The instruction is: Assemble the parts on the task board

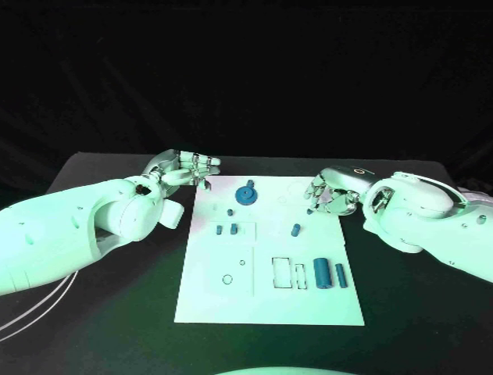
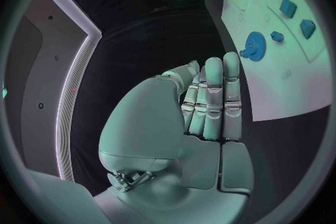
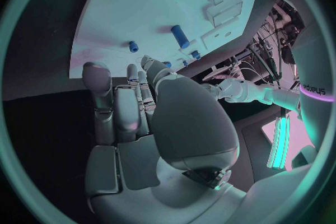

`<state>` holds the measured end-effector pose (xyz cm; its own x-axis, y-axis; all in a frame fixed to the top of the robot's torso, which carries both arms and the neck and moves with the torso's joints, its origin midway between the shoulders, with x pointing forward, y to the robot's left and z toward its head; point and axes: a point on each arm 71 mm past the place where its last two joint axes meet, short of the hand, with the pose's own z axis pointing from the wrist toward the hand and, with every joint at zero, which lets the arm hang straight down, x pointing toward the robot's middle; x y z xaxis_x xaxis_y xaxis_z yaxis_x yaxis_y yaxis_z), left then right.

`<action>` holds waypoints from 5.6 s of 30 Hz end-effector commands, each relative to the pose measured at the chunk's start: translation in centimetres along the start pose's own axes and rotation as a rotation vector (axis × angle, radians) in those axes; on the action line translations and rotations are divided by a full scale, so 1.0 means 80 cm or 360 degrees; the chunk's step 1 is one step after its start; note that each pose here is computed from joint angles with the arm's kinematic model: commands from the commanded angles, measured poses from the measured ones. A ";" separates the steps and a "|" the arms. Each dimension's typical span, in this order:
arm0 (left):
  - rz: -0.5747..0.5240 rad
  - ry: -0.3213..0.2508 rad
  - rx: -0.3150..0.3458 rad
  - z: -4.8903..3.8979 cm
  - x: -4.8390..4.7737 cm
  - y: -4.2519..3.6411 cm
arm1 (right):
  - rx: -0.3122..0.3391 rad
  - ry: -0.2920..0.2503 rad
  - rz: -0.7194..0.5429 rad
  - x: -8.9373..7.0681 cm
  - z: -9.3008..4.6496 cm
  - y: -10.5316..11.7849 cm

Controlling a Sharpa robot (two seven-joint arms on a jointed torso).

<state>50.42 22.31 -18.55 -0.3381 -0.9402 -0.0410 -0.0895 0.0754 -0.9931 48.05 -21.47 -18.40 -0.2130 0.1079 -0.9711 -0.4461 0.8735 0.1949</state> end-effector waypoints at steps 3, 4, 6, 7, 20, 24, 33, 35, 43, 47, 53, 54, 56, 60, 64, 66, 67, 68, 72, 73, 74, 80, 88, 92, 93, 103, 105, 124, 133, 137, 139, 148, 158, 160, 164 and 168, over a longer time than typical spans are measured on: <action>-0.0237 -0.0060 0.0017 -0.007 0.006 0.0030 | 0.0047 0.0041 -0.0297 0.005 0.002 0.005; -0.0241 -0.0055 0.0015 -0.007 0.007 0.0037 | 0.0046 0.0045 -0.0307 0.006 0.002 0.006; -0.0249 -0.0046 0.0011 -0.009 0.009 0.0050 | 0.0044 0.0063 -0.0326 0.009 0.002 0.007; -0.0252 -0.0042 0.0010 -0.009 0.009 0.0058 | 0.0043 0.0080 -0.0340 0.011 0.002 0.007; -0.0254 -0.0057 0.0010 -0.011 0.002 0.0097 | 0.0045 0.0144 -0.0339 0.022 0.004 0.007; -0.0255 -0.0054 0.0009 -0.011 0.002 0.0099 | 0.0042 0.0146 -0.0310 0.024 0.006 0.008; -0.0255 -0.0054 -0.0005 -0.010 0.001 0.0114 | 0.0036 0.0161 -0.0257 0.031 0.008 0.010; -0.0255 -0.0055 -0.0008 -0.010 0.000 0.0117 | 0.0035 0.0158 -0.0243 0.032 0.009 0.010; -0.0242 -0.0041 -0.0012 -0.009 0.000 0.0122 | 0.0025 0.0157 -0.0219 0.034 0.011 0.011; -0.0236 -0.0040 -0.0015 -0.009 -0.001 0.0127 | 0.0020 0.0158 -0.0207 0.036 0.013 0.012; -0.0236 -0.0032 0.0006 -0.008 0.003 0.0111 | 0.0025 0.0163 -0.0185 0.038 0.015 0.010; -0.0237 -0.0028 0.0010 -0.008 0.003 0.0107 | 0.0027 0.0165 -0.0182 0.039 0.015 0.010; -0.0239 -0.0020 0.0011 -0.008 0.005 0.0104 | 0.0031 0.0171 -0.0178 0.041 0.016 0.009; -0.0235 -0.0008 0.0004 -0.008 0.006 0.0107 | 0.0035 0.0182 -0.0188 0.044 0.017 0.009; -0.0232 -0.0001 0.0002 -0.008 0.007 0.0107 | 0.0042 0.0193 -0.0203 0.047 0.017 0.009; -0.0232 0.0002 0.0001 -0.008 0.007 0.0108 | 0.0043 0.0195 -0.0208 0.049 0.017 0.010; -0.0232 0.0002 0.0000 -0.008 0.007 0.0108 | 0.0043 0.0195 -0.0209 0.049 0.017 0.010; -0.0232 0.0002 0.0001 -0.008 0.007 0.0108 | 0.0042 0.0195 -0.0210 0.050 0.017 0.010; -0.0227 -0.0012 0.0016 -0.009 0.006 0.0099 | 0.0012 0.0164 -0.0197 0.050 0.016 0.014; -0.0226 -0.0016 0.0019 -0.009 0.006 0.0097 | 0.0004 0.0155 -0.0192 0.050 0.016 0.015; -0.0225 -0.0020 0.0023 -0.009 0.005 0.0095 | -0.0006 0.0143 -0.0187 0.050 0.015 0.016; -0.0216 -0.0052 0.0045 -0.009 0.003 0.0083 | -0.0035 0.0078 -0.0141 0.047 0.011 0.019; -0.0206 -0.0084 0.0066 -0.010 0.000 0.0074 | -0.0027 0.0015 -0.0107 0.040 0.006 0.016; -0.0203 -0.0092 0.0069 -0.009 -0.002 0.0076 | -0.0034 -0.0011 -0.0102 0.034 0.004 0.018; -0.0203 -0.0092 0.0069 -0.009 -0.002 0.0076 | -0.0035 -0.0013 -0.0101 0.034 0.004 0.018; -0.0206 -0.0082 0.0062 -0.008 0.000 0.0082 | -0.0052 -0.0051 -0.0113 0.014 -0.007 0.027; -0.0206 -0.0083 0.0062 -0.008 -0.001 0.0082 | -0.0057 -0.0065 -0.0115 0.010 -0.010 0.028; -0.0213 -0.0065 0.0061 -0.007 0.004 0.0079 | -0.0379 -0.0139 0.0138 0.004 -0.020 0.111; -0.0224 -0.0033 0.0058 -0.005 0.014 0.0072 | -0.0492 -0.0045 0.0248 0.044 -0.012 0.143; -0.0231 -0.0010 0.0054 -0.003 0.021 0.0076 | -0.0522 0.0001 0.0280 0.063 -0.007 0.152; -0.0234 -0.0003 0.0051 -0.003 0.023 0.0083 | -0.0530 0.0015 0.0290 0.069 -0.005 0.155; -0.0241 0.0012 0.0037 -0.004 0.027 0.0111 | -0.0549 0.0058 0.0301 0.089 0.002 0.165; -0.0243 0.0017 0.0035 -0.004 0.029 0.0116 | -0.0559 0.0099 0.0293 0.098 0.003 0.170; -0.0243 0.0018 0.0034 -0.004 0.029 0.0116 | -0.0572 0.0128 0.0288 0.100 0.003 0.171; -0.0243 0.0018 0.0034 -0.004 0.029 0.0116 | -0.0577 0.0154 0.0278 0.103 0.003 0.172; -0.0244 0.0021 0.0034 -0.004 0.029 0.0116 | -0.0578 0.0175 0.0271 0.106 0.003 0.173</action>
<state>49.35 20.58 -19.62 -0.3133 -0.9437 0.1064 -0.1246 -0.0702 -0.9897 40.53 -8.60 -23.69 -0.3794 0.2072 -0.9017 -0.6530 0.6305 0.4196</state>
